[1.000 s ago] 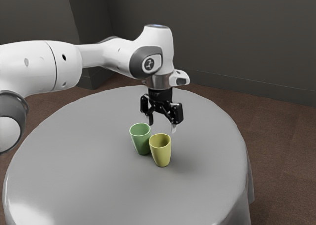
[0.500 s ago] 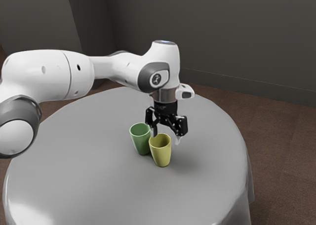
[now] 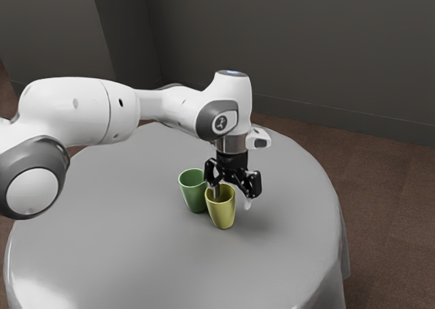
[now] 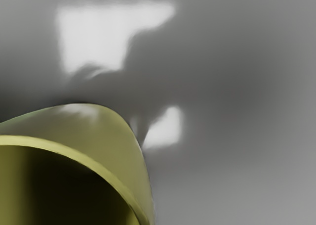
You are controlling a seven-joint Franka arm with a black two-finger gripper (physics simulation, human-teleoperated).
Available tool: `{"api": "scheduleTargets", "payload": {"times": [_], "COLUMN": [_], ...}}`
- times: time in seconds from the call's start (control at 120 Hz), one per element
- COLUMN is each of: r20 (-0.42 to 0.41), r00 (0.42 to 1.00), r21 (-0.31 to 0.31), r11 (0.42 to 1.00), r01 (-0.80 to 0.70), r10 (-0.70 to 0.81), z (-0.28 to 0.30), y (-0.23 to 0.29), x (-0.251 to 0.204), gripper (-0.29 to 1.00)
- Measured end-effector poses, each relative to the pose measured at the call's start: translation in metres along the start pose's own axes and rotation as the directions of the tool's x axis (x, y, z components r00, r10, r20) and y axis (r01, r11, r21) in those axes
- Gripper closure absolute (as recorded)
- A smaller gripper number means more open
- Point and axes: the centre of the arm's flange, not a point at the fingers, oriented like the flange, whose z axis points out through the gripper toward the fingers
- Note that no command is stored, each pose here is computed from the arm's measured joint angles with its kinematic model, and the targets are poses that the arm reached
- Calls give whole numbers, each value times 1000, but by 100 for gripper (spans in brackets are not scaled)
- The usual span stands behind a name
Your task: Place the right cup onto the left cup
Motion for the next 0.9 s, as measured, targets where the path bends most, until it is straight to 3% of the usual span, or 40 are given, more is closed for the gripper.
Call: {"api": "scheduleTargets", "payload": {"times": [0.167,0.9], "r20": [3,-6], "r00": [1000,1000], "r21": [0,6], "r11": [1000,1000], "r01": [2,8], "r10": [-2,-8], "z": [6,5], "y": [1,-2], "x": [2,4], "gripper": [3,57]}}
